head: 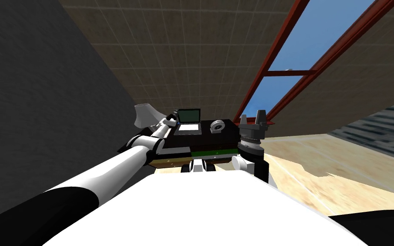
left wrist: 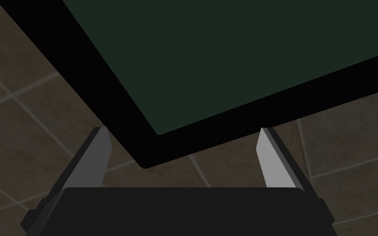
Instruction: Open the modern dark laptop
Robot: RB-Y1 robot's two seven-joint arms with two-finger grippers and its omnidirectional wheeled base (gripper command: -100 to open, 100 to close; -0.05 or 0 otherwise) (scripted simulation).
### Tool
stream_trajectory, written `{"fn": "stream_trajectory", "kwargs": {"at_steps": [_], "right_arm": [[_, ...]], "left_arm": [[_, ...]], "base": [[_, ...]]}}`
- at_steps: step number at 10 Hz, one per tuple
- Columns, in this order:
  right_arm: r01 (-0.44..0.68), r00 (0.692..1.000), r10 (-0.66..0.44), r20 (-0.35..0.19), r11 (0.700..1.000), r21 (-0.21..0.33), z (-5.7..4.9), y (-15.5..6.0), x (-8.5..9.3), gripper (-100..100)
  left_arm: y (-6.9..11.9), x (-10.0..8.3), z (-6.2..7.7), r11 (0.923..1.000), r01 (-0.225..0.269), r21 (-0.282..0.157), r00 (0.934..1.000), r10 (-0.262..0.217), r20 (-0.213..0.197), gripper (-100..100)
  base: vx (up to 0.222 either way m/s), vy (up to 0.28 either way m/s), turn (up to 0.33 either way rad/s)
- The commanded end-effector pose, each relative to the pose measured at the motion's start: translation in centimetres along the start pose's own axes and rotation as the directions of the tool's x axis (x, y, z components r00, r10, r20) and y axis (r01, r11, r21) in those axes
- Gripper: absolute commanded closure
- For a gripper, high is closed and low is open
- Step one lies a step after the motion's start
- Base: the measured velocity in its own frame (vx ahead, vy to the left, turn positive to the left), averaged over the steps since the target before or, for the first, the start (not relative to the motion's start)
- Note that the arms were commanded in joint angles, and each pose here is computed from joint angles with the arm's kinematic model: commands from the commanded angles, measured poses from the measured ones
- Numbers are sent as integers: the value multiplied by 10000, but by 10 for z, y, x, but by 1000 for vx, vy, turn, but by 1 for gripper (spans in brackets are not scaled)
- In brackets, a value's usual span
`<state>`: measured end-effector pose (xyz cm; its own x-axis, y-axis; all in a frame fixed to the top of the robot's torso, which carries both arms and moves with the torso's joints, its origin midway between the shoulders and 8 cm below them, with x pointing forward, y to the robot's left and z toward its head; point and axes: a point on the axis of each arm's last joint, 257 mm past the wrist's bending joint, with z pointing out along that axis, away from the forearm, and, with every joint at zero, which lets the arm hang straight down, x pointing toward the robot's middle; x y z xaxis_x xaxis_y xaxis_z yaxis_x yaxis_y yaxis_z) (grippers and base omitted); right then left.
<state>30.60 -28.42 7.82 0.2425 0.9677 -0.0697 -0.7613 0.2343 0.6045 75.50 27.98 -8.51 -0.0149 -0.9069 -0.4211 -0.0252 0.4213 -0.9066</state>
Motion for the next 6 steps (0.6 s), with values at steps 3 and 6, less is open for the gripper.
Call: {"fn": "stream_trajectory", "kwargs": {"at_steps": [3, 6], "right_arm": [[0, 10000, 0, -1, 10000, 0, 0, 0, 0, 0], [-1, 10000, 1, -1, 10000, 0, 0, 0, 0, 0]], "left_arm": [[10, -18, -5, 9999, 53, -108, 9997, -50, 240, 100], [18, -33, -10, 9998, 71, -206, 9990, -62, 451, 100]], "base": [[-23, 33, -95], [-20, 3, -89]]}}
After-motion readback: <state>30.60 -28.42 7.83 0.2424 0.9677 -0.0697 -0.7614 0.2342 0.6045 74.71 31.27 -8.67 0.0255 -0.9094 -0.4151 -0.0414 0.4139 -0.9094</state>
